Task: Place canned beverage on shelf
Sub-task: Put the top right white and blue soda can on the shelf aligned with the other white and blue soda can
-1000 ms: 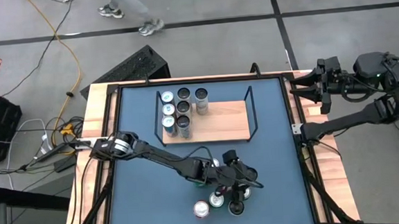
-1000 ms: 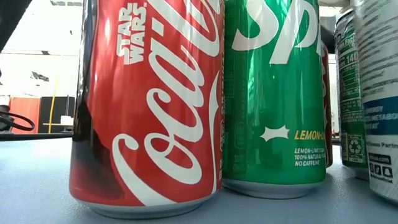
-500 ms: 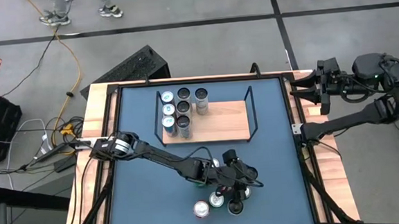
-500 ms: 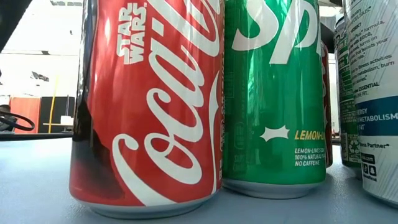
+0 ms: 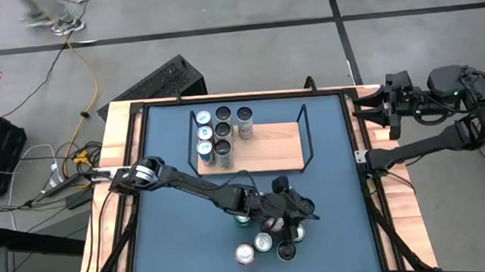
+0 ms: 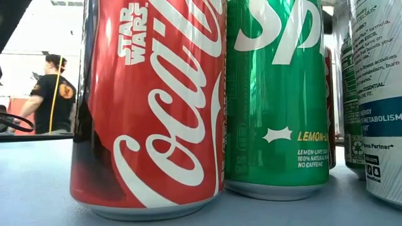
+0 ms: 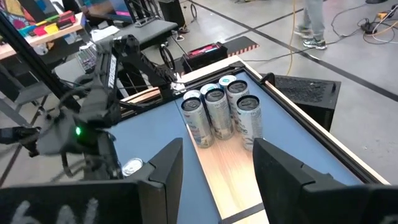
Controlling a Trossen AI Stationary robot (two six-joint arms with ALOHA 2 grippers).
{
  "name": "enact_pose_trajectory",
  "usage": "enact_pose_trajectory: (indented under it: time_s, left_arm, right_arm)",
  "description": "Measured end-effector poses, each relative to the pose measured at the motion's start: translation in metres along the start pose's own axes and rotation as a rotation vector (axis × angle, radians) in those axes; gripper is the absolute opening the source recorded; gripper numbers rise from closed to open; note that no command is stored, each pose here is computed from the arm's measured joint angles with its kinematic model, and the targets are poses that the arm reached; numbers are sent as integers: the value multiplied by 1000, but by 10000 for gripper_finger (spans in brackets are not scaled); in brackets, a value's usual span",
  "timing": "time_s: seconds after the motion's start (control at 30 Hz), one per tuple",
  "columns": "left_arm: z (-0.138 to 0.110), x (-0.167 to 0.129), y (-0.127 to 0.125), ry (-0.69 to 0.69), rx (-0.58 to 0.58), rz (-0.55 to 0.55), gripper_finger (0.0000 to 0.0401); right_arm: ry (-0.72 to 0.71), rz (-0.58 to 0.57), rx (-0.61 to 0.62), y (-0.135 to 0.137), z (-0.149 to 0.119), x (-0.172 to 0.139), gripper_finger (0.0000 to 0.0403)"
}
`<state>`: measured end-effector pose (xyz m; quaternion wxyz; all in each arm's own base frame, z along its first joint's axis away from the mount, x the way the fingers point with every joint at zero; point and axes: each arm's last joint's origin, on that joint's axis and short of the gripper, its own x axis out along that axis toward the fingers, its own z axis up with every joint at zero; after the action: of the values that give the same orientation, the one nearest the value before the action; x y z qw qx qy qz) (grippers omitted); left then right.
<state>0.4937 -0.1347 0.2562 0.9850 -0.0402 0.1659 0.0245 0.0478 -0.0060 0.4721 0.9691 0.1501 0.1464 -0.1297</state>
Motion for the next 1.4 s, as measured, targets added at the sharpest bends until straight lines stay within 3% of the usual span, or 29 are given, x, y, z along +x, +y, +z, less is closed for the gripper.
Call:
enact_pose_trajectory:
  time_s: [0.2,0.3,0.47,0.73,0.97,1.2,1.4]
  left_arm:
    - [29,-15,20,-53,22,14,234]
    - [49,-29,36,-55,35,-37,234]
    - [89,-72,71,-41,110,-129,234]
    - [120,-137,132,35,304,-51,234]
    - [103,-155,167,38,323,-122,234]
    - [72,-179,187,-83,383,-86,234]
    - [41,-182,216,-13,335,-48,234]
  right_arm:
    - [24,-9,-11,-1,-2,0,175]
    - [23,-9,-16,-1,-2,0,175]
    - [22,-9,-32,-1,-2,0,175]
    - [-8,-41,-30,-1,0,0,175]
    - [-72,-108,-9,-2,4,0,175]
    - [-147,-174,9,-3,10,0,175]
    - [-178,-232,16,-4,11,-1,175]
